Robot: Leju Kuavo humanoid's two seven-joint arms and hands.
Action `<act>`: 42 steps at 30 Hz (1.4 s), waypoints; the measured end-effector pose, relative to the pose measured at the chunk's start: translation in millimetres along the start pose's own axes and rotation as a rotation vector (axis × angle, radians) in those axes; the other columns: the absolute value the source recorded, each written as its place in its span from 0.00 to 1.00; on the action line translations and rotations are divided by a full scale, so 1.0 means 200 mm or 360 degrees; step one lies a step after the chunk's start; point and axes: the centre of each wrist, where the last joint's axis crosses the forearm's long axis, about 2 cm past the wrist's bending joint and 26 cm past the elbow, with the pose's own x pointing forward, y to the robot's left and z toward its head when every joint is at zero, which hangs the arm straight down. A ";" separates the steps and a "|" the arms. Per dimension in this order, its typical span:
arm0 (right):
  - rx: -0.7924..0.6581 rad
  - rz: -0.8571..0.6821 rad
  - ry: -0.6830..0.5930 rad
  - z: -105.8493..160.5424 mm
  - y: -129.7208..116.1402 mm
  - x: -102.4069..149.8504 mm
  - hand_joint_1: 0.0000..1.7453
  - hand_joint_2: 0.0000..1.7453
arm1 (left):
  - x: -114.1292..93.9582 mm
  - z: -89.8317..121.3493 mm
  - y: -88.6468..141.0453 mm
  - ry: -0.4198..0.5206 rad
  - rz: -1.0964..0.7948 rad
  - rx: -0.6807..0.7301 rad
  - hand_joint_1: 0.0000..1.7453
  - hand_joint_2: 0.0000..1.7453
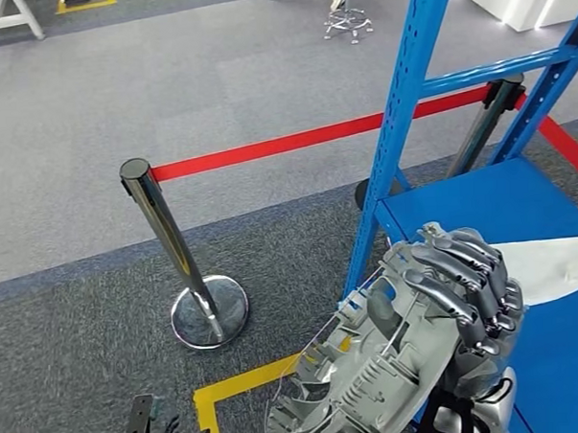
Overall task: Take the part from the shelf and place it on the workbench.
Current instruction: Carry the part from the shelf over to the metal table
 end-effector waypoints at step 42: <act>-0.0010 -0.0040 0.0029 0.02 0.00 0.00 0.45 1.00 | -0.02 0.00 0.05 -0.0001 0.0019 0.0057 0.00 1.00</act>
